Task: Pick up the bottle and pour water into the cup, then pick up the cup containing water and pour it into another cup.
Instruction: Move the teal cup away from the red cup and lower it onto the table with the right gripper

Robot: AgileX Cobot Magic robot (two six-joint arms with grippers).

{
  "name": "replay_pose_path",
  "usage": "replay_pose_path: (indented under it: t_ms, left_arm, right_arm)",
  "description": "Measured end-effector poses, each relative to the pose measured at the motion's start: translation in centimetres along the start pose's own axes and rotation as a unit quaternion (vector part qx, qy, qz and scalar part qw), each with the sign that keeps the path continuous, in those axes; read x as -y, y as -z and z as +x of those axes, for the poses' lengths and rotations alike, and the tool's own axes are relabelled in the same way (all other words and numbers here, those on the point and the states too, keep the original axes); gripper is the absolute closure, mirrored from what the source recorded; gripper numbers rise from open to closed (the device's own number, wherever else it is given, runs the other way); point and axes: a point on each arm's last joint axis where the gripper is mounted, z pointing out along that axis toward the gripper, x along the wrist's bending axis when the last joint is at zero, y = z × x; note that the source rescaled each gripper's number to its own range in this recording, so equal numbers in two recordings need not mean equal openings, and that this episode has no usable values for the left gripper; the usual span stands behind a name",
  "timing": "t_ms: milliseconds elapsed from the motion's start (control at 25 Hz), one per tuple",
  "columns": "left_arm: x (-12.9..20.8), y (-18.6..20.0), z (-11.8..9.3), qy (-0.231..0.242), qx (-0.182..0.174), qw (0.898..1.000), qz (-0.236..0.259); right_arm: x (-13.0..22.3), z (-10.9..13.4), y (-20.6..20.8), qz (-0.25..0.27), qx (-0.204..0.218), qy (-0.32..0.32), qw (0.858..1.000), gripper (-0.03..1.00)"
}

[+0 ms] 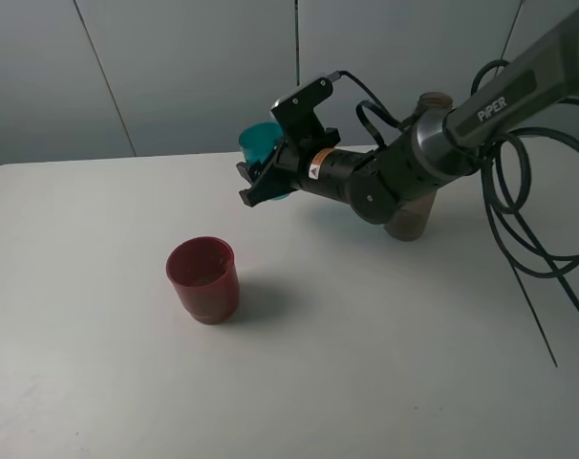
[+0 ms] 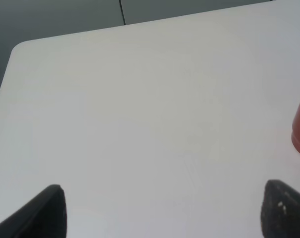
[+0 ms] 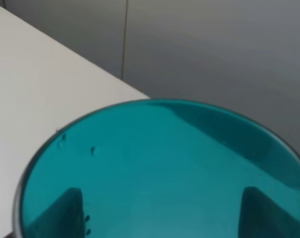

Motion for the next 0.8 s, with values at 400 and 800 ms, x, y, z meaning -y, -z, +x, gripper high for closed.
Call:
replay_pose_path:
  t_ms: [400, 800]
  left_arm:
    - [0.0, 0.0, 0.0, 0.000, 0.000, 1.000, 0.000]
    - [0.0, 0.0, 0.0, 0.000, 0.000, 1.000, 0.000]
  right_arm:
    - [2.5, 0.4, -0.6, 0.039, -0.008, 0.003, 0.999, 0.91]
    - [3.8, 0.5, -0.9, 0.064, -0.012, 0.004, 0.998, 0.91]
